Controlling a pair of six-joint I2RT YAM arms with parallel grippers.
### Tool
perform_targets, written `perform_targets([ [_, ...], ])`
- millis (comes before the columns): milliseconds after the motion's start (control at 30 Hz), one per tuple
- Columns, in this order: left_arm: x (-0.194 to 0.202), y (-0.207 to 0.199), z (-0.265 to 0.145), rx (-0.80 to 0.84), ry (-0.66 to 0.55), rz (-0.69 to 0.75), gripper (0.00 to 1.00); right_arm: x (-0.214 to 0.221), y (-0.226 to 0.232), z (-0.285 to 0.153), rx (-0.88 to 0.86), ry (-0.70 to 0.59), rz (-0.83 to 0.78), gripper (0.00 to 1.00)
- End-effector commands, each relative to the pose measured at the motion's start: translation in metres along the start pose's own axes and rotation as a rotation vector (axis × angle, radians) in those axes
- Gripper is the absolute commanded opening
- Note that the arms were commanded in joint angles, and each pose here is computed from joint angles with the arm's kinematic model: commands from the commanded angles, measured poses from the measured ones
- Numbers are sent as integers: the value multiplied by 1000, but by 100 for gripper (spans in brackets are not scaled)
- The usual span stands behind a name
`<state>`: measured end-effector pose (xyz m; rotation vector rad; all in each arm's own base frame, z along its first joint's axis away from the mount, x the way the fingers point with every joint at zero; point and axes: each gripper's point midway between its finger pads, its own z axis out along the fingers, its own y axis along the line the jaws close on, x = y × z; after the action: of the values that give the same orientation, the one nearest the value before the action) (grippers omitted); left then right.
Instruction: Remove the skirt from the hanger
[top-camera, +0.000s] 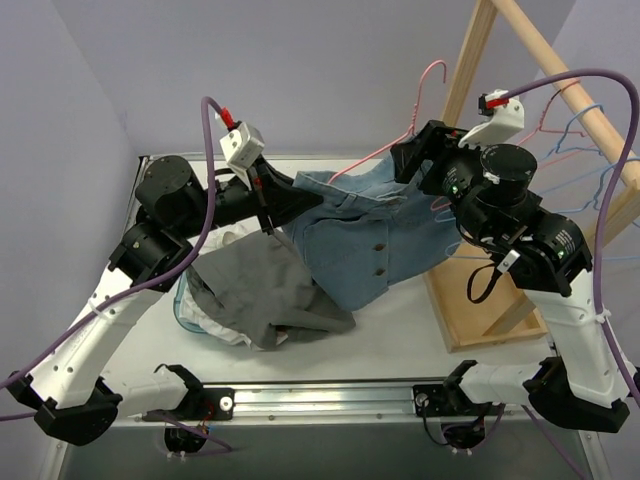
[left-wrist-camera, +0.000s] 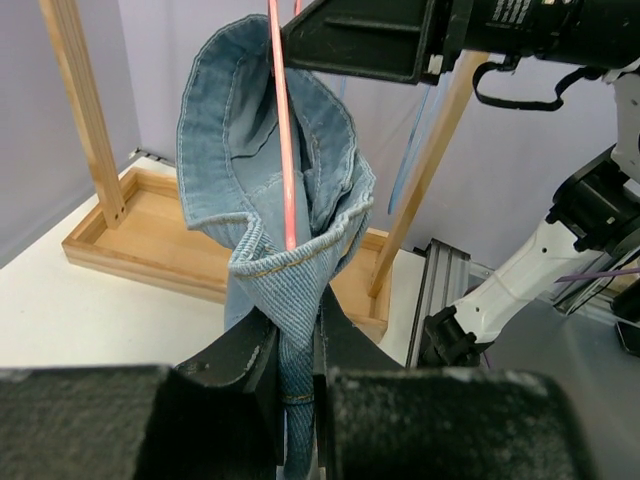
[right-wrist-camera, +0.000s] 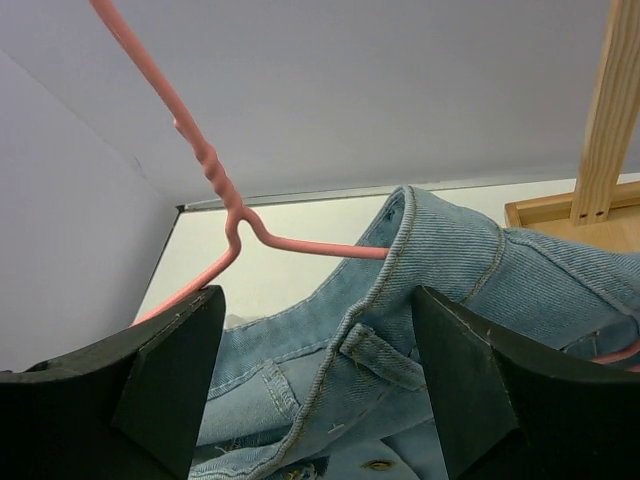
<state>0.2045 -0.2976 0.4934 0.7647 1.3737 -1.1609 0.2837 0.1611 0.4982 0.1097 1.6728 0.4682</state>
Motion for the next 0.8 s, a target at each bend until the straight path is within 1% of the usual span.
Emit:
perform_targets([
  [0, -20, -12, -8, 19, -69, 55, 2, -32, 15, -5, -57, -99, 56, 71],
  [133, -19, -8, -12, -15, -58, 71, 2, -40, 25, -19, -126, -91, 112, 69],
  [233, -17, -7, -9, -11, -50, 66, 2, -54, 29, -32, -171, -127, 143, 66],
  [267, -18, -8, -7, 0, -56, 65, 2, -55, 26, -31, -153, -137, 137, 66],
  [333, -17, -13, -6, 25, -57, 52, 2, -55, 23, -29, -129, -134, 110, 66],
  [433, -18, -17, -8, 32, -65, 55, 2, -39, 26, -12, -115, -91, 83, 66],
  [667, -17, -25, -14, 55, -57, 45, 2, -14, 30, 18, -102, -49, 46, 65],
  [767, -19, -27, -14, 66, -65, 44, 2, -3, 32, 25, -108, -23, 39, 53],
])
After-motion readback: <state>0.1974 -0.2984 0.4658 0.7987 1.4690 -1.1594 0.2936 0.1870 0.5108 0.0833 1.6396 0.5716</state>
